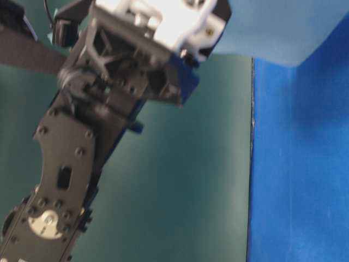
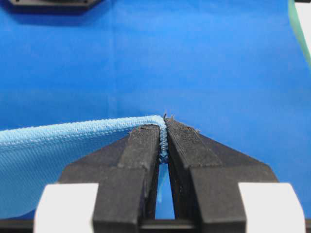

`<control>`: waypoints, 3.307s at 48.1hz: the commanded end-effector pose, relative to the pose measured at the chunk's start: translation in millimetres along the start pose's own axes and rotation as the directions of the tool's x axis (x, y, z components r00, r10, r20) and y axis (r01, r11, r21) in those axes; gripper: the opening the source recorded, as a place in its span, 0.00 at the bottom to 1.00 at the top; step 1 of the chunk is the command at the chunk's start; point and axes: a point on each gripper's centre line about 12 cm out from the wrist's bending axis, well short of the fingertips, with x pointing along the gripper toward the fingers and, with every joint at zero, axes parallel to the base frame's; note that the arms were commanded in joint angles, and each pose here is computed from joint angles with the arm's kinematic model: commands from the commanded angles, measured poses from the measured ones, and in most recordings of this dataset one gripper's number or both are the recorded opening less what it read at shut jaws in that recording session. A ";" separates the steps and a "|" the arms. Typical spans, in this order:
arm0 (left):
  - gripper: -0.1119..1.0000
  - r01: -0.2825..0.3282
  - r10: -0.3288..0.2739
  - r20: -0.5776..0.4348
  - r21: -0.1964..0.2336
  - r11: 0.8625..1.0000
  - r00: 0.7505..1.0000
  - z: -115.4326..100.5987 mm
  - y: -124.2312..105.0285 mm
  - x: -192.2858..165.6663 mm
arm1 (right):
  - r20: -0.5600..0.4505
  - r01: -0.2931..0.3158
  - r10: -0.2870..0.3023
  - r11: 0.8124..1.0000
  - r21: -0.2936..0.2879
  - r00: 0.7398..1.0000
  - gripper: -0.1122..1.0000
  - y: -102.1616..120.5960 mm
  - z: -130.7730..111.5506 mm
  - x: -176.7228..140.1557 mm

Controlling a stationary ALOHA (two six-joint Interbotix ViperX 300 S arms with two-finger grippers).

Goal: Fold the light blue towel.
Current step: 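Grasp the folded towel's ends and rotate it to vertical, then open both grippers and retract them outward, then move both grippers to the top corners of the folded strip and grasp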

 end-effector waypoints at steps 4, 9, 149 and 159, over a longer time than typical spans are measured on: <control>0.12 0.025 -0.025 0.049 0.011 1.000 0.998 15.4 -13.4 -7.7 | 0.012 0.016 -0.016 1.000 0.015 1.000 0.12 -8.7 4.0 1.3; 0.12 0.029 -0.029 0.023 -0.002 1.000 0.999 3.2 -15.8 -14.3 | 0.012 -0.010 0.010 1.000 0.001 1.000 0.12 -1.5 8.4 16.2; 0.85 -0.183 0.200 0.199 -0.102 0.978 0.959 -127.3 66.9 -285.7 | 0.442 -0.432 0.400 0.901 -0.033 0.803 0.63 53.8 -58.4 -67.0; 0.85 -0.207 0.228 0.253 -0.106 0.973 0.940 -109.2 77.9 -269.2 | 0.406 -0.376 0.337 0.927 0.016 0.849 0.63 42.5 -40.9 -49.1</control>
